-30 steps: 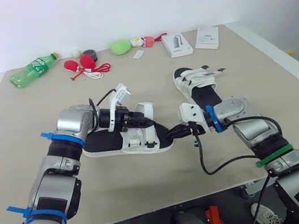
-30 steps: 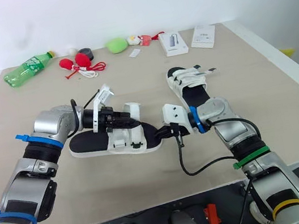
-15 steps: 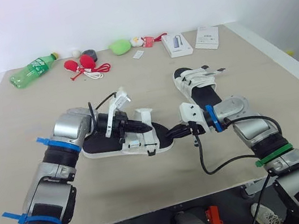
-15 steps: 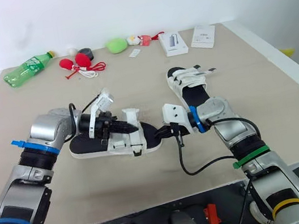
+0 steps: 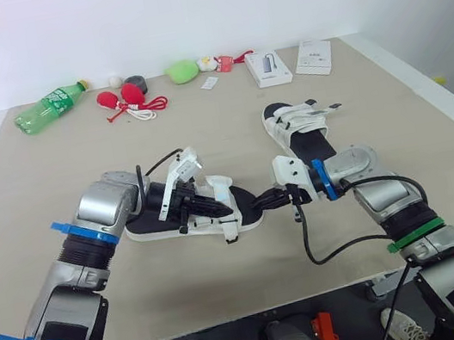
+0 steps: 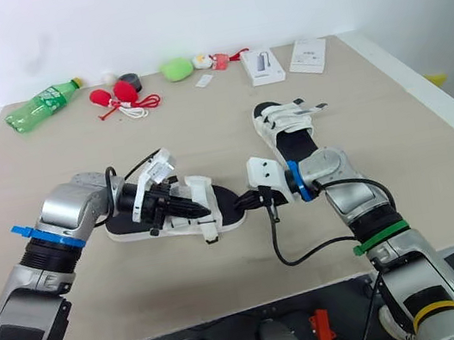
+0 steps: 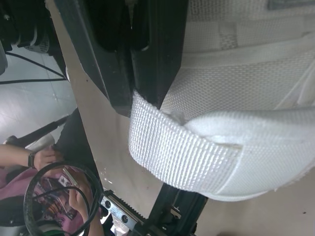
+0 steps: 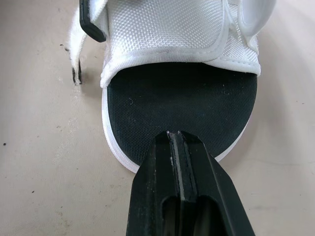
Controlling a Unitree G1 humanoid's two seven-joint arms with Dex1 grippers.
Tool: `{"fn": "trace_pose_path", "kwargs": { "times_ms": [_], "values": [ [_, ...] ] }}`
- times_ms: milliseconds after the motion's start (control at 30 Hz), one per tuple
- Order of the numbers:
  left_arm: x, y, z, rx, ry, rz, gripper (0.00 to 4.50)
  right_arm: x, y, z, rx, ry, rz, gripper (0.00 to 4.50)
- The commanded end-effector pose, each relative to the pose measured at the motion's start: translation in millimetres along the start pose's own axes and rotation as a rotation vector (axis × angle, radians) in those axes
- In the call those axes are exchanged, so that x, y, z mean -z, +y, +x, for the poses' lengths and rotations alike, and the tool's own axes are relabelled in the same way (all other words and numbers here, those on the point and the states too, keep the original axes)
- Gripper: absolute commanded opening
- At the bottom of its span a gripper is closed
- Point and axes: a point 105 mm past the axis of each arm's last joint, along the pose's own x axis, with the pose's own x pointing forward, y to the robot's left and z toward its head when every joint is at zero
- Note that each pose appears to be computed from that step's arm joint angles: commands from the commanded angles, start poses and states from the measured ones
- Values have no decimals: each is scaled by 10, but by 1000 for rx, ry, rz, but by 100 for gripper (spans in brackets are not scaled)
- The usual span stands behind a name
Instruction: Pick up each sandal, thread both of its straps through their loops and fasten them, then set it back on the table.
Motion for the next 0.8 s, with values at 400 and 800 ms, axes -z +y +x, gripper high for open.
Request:
{"fn": "trace_pose_path", "kwargs": {
  "times_ms": [400, 800],
  "values": [
    [-156, -282, -422, 7, 16, 83, 318, 133, 0, -36, 1, 53, 23, 0],
    [519, -623, -449, 72, 78, -147, 318, 138, 36, -5, -17, 48, 19, 0]
  ]
}}
